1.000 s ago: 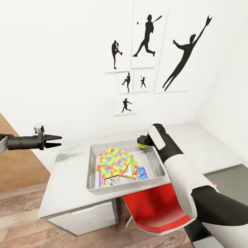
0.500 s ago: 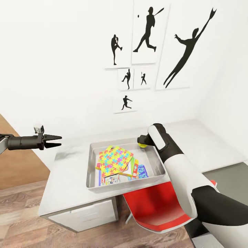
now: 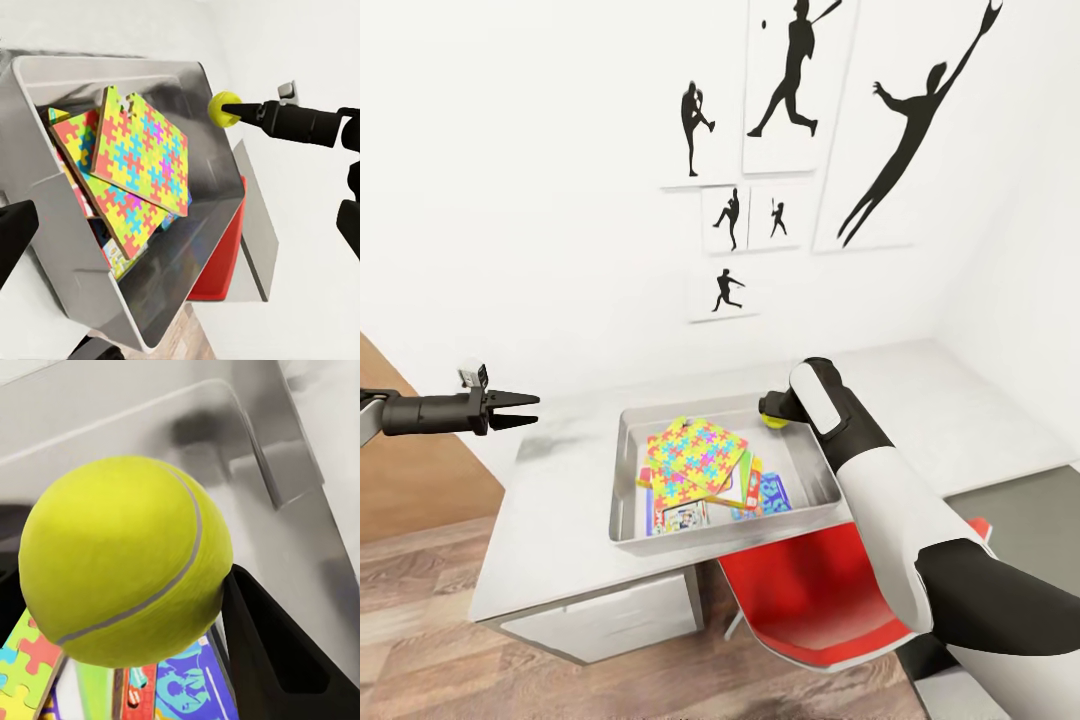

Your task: Put all the toys in the child's room - the three board games (two on the bed and one on the table), the two jigsaw puzzles on the table, and the tennis ball on the table - inside the toy box on the table in the child's room.

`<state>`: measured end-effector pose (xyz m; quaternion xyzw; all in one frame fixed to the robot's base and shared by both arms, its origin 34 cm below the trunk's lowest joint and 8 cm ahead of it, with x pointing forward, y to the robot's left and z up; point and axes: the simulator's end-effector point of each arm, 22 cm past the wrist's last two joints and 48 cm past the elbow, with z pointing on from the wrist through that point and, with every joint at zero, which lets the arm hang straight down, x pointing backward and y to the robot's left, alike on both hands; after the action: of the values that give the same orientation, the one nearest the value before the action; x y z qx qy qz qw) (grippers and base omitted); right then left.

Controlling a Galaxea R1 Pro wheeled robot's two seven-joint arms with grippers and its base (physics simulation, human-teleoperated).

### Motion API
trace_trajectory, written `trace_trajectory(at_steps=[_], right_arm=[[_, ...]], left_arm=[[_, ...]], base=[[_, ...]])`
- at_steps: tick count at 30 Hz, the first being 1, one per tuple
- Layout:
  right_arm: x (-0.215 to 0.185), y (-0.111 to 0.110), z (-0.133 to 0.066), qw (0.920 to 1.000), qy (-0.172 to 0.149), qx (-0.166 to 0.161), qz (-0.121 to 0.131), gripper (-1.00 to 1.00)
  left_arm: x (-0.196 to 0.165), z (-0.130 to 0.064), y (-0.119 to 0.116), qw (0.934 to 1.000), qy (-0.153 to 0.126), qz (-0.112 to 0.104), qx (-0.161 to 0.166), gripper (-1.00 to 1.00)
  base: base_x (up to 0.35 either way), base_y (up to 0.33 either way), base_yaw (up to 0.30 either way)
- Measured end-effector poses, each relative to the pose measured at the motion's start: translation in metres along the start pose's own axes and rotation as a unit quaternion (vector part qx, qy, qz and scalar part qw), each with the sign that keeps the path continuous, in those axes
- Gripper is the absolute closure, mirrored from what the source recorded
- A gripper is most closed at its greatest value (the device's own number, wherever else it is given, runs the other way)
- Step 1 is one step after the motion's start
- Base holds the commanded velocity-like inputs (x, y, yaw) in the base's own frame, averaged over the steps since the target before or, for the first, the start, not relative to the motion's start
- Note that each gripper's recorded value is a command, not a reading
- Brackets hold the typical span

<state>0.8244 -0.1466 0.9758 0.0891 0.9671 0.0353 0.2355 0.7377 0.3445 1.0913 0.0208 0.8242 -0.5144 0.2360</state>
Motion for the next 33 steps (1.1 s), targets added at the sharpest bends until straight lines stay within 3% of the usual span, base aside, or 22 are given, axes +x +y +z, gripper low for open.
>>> trace_trajectory(at_steps=[9, 10, 25, 30, 33], right_arm=[[0.003, -0.001, 0.006, 1.0, 0.004, 0.001, 0.0, 1.0], [0.004, -0.001, 0.006, 1.0, 0.004, 0.001, -0.001, -1.0], [0.0, 0.001, 0.003, 1.0, -0.001, -0.001, 0.001, -1.0], [-0.025, 0.01, -0.021, 0.9991, -0.039, -0.017, 0.002, -1.0], [-0.044, 0.017, -0.045, 0.9969, -0.072, -0.032, 0.001, -1.0]], left_arm=[[0.002, 0.002, 0.005, 1.0, 0.003, -0.004, -0.002, -1.0], [0.002, 0.002, 0.006, 1.0, 0.003, -0.004, -0.002, -1.0], [0.002, 0.002, 0.005, 1.0, 0.002, -0.003, -0.002, -1.0], [0.0, 0.0, 0.001, 1.0, 0.001, 0.0, 0.0, -1.0], [0.0, -0.001, -0.002, 1.0, 0.0, 0.001, -0.001, -1.0]], base=[[0.0, 0.0, 0.0], [0.0, 0.0, 0.0], [-0.021, 0.007, 0.0], [-0.22, 0.086, 0.0], [-0.251, -0.025, 0.0]])
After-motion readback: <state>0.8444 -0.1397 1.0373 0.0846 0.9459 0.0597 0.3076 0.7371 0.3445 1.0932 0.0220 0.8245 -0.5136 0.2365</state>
